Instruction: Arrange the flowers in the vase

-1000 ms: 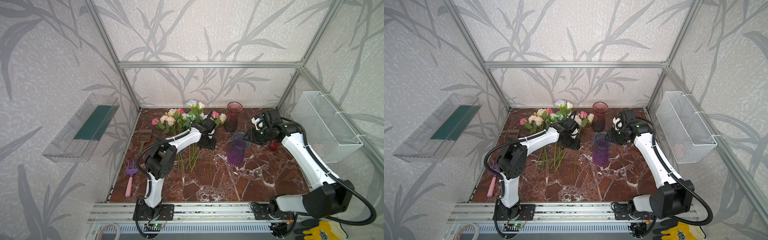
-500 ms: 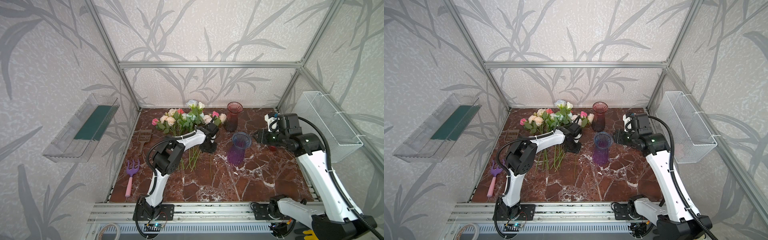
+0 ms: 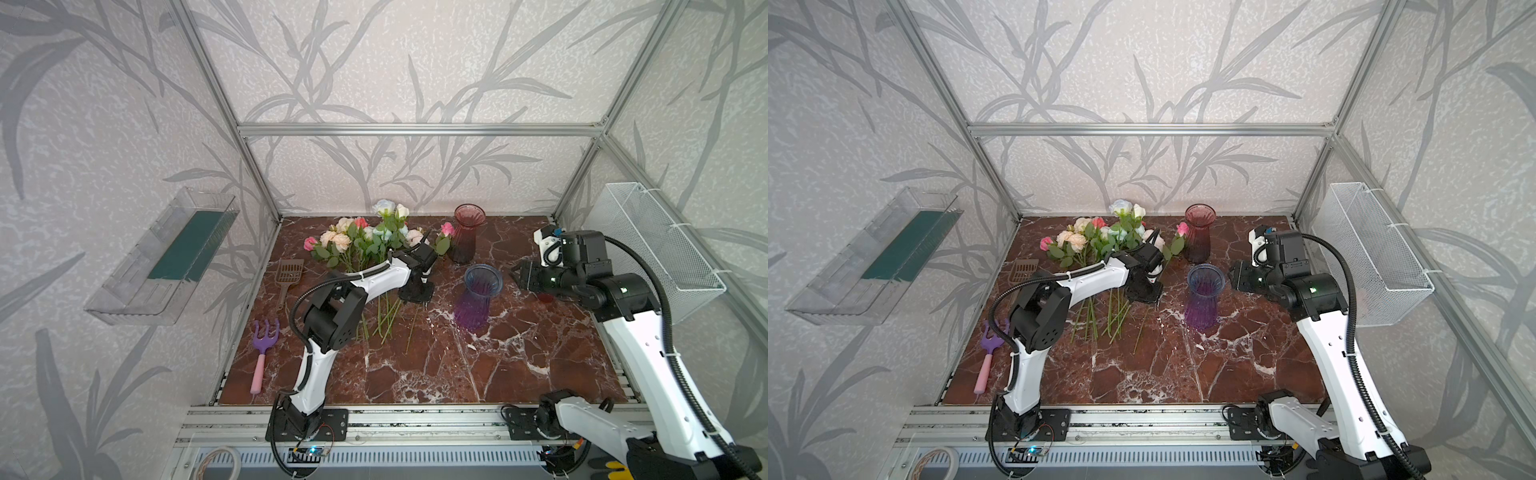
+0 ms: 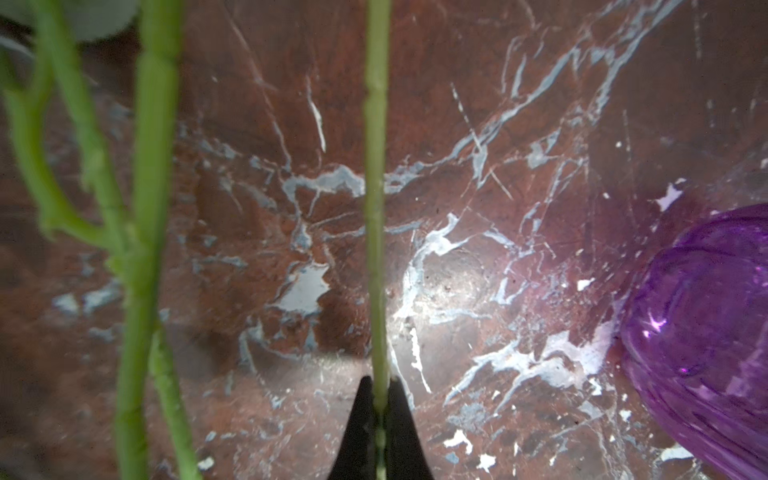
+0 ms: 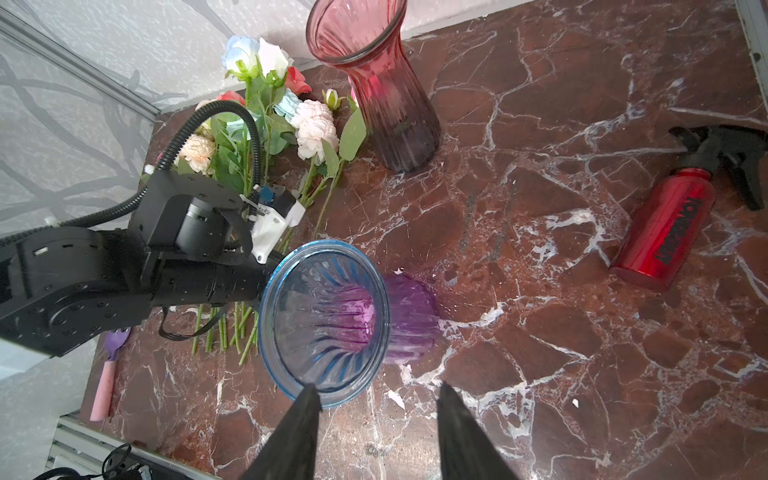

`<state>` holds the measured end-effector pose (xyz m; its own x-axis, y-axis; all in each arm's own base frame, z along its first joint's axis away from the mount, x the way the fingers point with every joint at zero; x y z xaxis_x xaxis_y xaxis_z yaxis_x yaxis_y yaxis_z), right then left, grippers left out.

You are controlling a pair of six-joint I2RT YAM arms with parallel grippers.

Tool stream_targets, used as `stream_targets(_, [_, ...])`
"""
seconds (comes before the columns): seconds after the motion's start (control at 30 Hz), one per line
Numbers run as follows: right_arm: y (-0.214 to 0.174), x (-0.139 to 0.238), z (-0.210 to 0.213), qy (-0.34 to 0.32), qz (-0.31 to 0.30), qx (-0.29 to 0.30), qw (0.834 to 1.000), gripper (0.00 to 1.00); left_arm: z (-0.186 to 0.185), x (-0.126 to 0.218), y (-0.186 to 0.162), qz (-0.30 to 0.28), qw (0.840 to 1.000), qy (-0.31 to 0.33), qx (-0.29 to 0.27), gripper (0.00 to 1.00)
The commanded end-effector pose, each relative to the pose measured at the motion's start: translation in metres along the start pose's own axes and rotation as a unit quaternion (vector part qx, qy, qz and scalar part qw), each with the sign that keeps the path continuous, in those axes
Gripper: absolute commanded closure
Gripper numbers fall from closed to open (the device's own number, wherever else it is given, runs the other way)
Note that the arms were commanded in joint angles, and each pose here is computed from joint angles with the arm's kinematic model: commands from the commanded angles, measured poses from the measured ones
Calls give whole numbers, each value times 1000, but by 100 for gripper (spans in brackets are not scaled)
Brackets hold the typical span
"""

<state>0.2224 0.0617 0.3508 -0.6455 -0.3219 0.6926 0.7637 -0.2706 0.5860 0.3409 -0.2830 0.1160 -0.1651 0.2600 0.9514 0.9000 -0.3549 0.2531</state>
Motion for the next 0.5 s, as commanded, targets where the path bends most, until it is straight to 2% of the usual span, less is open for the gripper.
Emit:
stream_targets(0.0, [2, 5, 4, 14, -8, -1, 1000, 54, 6, 43, 7, -53, 998, 26, 21, 100])
stream_targets(0.33, [5, 8, 13, 58, -17, -5, 998, 55, 37, 104, 11, -124, 988, 36, 89, 100])
stream_targets(0.4, [6, 9, 18, 82, -26, 3, 996, 55, 44, 123, 12, -158, 982, 31, 96, 100])
stream_targets(0.47, [7, 12, 24, 107, -40, 19, 993, 54, 44, 149, 12, -214, 974, 15, 80, 100])
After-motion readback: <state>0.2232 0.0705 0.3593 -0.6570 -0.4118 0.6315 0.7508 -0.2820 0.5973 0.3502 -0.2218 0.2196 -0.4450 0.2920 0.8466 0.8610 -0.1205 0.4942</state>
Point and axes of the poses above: each gripper's point midway between its finger pads, its own x axis back along the fingers, its own z axis along the line the jaws close on, y = z × x, the point moved 8 cm from there along x, back along the fingers, and after that the axes turned 5 degrees about -x, right-handed, at the moved point
